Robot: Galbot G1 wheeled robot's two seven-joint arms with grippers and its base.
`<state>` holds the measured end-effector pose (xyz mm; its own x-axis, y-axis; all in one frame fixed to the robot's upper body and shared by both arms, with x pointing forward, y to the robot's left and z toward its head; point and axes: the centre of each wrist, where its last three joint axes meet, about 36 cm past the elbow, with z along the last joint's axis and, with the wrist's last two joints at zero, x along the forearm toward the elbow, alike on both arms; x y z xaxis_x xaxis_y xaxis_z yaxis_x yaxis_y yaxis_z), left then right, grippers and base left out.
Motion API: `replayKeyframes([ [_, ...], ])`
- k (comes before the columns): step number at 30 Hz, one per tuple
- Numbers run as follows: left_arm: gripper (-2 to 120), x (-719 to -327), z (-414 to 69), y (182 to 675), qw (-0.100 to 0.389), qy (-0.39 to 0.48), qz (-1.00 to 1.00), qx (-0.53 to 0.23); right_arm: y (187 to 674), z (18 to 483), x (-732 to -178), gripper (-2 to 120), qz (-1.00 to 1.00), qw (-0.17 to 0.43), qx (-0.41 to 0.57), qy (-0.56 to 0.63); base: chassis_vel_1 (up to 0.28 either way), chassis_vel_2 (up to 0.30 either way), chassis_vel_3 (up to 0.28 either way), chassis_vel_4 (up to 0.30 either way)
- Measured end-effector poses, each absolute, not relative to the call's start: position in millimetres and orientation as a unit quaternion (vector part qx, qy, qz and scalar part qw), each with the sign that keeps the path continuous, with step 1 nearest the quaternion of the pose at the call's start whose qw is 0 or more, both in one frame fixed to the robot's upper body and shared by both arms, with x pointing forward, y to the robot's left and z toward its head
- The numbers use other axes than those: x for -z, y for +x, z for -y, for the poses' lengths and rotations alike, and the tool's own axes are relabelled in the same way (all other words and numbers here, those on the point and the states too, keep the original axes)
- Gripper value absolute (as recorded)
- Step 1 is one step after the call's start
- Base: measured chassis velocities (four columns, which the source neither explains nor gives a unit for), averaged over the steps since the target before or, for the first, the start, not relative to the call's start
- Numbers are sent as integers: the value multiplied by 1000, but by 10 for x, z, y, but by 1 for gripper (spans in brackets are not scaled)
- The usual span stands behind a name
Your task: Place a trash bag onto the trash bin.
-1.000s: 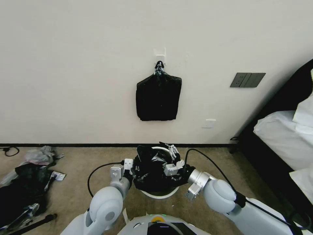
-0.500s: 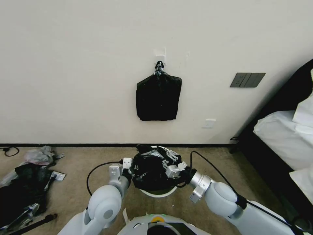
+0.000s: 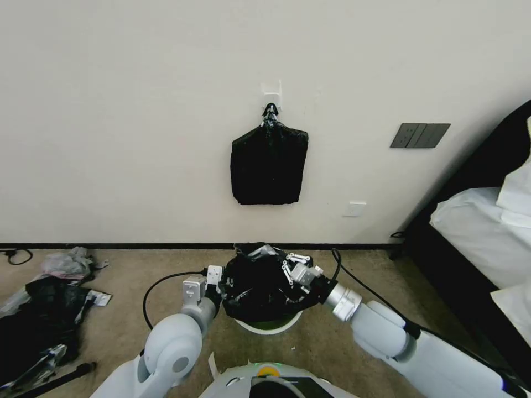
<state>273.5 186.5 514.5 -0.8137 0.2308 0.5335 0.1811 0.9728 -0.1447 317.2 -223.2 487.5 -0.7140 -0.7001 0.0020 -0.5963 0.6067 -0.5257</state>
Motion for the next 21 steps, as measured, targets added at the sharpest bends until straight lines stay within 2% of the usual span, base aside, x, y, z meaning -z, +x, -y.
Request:
replayKeyframes([
  [5, 1, -5111, -1876, 2651, 262, -128, 956, -27, 3321, 2295, -4992, 0, -912, 64, 210, -346, 0, 0, 0, 0],
  [8, 1, -5106, -1881, 2583, 227, -160, 961, -17, 3472, 2370, -4982, 0, -925, 13, 187, -329, 0, 0, 0, 0],
  [11, 1, -5098, -1895, 2566, 204, -169, 964, -11, 3533, 2428, -4940, 0, -929, -8, 183, -321, 0, 0, 0, 0],
  [21, 1, -5113, -1954, 2565, 168, -180, 969, -9, 3602, 2663, -4871, 0, -931, -70, 178, -310, 0, 0, 0, 0],
])
